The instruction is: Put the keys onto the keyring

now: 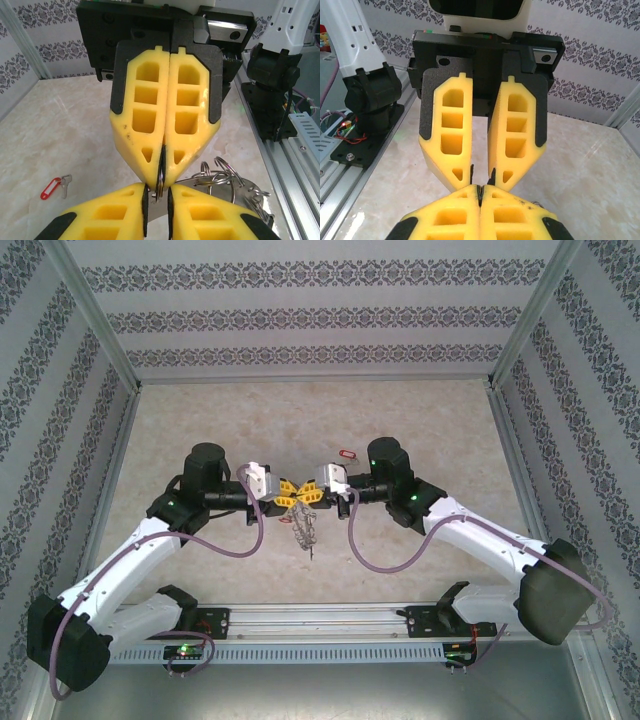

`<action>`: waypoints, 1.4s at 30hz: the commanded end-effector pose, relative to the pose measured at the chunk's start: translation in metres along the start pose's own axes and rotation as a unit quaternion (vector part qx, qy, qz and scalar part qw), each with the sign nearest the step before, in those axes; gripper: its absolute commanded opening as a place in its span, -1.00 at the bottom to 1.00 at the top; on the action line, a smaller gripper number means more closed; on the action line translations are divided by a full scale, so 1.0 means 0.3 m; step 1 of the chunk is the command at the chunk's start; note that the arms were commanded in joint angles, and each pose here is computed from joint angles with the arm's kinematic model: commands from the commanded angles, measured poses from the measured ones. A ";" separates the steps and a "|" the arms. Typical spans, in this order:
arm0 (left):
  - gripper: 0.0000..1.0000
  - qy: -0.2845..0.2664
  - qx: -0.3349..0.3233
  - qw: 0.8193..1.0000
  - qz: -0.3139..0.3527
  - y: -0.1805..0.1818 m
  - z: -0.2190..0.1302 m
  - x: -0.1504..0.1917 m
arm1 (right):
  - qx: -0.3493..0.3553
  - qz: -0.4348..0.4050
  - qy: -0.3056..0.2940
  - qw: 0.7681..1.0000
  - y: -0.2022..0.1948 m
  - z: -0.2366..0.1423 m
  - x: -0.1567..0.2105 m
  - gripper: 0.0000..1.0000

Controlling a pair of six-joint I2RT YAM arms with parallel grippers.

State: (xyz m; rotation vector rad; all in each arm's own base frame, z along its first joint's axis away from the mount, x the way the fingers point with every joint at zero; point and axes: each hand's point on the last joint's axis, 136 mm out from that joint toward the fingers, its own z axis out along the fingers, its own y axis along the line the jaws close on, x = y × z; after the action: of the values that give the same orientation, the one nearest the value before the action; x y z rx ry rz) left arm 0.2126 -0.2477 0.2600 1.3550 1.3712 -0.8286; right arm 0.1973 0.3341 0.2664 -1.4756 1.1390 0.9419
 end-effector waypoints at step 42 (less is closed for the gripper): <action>-1.00 0.005 -0.028 1.000 -0.012 0.047 0.022 0.015 | 0.001 0.022 0.025 0.999 -0.006 -0.059 0.059 -0.39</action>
State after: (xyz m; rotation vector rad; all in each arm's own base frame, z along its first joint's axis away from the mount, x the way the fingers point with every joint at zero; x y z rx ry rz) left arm 0.2263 -0.2455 0.2456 1.3036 1.4703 -0.8000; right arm 0.2110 0.3196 0.2532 -1.4568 1.2216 0.9151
